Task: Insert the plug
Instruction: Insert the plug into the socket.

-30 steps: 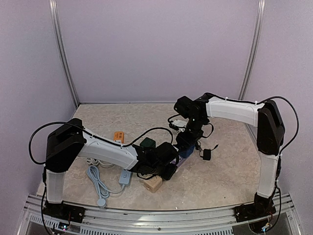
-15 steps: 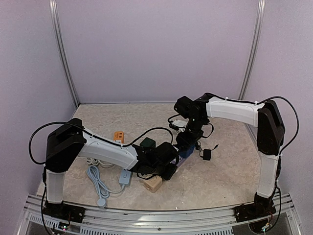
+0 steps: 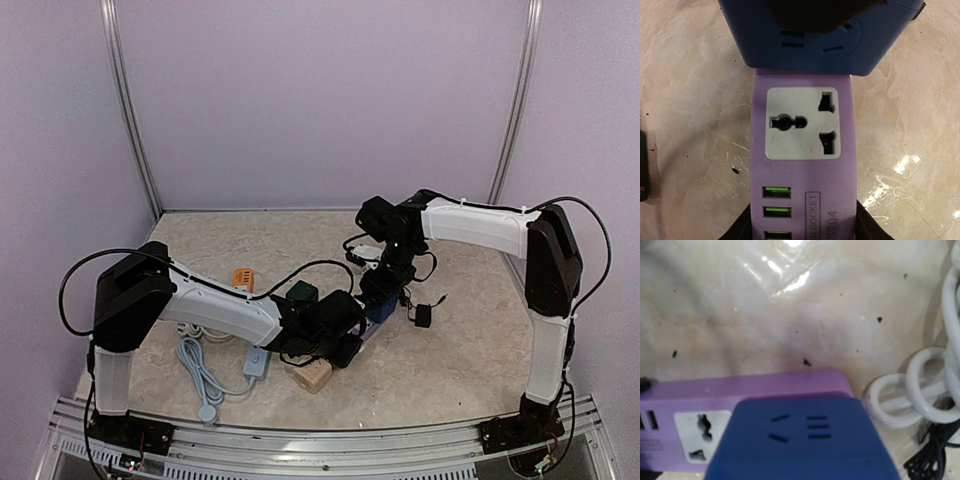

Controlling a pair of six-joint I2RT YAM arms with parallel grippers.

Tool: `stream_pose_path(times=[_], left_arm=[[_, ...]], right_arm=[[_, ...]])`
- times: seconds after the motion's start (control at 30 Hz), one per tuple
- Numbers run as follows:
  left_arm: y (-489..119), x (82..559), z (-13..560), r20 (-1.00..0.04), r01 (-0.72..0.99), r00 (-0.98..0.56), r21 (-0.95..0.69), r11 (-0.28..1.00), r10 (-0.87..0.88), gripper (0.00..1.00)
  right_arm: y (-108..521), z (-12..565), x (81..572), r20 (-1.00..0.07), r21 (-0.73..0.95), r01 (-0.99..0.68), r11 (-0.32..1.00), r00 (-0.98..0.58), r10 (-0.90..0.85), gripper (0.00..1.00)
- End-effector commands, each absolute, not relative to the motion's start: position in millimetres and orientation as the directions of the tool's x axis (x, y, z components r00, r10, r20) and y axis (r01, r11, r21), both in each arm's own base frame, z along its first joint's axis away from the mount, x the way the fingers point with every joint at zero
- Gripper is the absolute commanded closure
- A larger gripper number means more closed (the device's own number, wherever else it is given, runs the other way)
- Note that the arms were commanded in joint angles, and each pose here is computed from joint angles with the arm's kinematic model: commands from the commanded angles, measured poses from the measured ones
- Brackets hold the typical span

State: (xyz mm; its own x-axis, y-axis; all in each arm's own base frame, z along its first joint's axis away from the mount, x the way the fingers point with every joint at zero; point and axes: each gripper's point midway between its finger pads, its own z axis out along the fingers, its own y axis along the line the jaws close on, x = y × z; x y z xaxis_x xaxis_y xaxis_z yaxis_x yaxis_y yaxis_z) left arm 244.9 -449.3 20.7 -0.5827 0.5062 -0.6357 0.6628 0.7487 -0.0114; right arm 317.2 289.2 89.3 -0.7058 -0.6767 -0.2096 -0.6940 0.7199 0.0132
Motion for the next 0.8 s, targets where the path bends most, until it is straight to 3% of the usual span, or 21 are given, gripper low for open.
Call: stream_pose_path(times=[0.0, 0.77], left_arm=[[-435.6, 245.2, 6.1, -0.599, 0.639, -0.618, -0.005, 0.769, 0.509, 0.80], [-435.5, 243.9, 8.9, -0.611, 0.639, -0.617, -0.021, 0.769, 0.496, 0.80]], right_arm=[[281.9, 77.7, 300.8, -0.119, 0.015, -0.700, 0.714, -0.710, -0.694, 0.99], [293.9, 55.4, 299.7, -0.124, 0.069, -0.696, 0.715, -0.717, -0.686, 0.99]])
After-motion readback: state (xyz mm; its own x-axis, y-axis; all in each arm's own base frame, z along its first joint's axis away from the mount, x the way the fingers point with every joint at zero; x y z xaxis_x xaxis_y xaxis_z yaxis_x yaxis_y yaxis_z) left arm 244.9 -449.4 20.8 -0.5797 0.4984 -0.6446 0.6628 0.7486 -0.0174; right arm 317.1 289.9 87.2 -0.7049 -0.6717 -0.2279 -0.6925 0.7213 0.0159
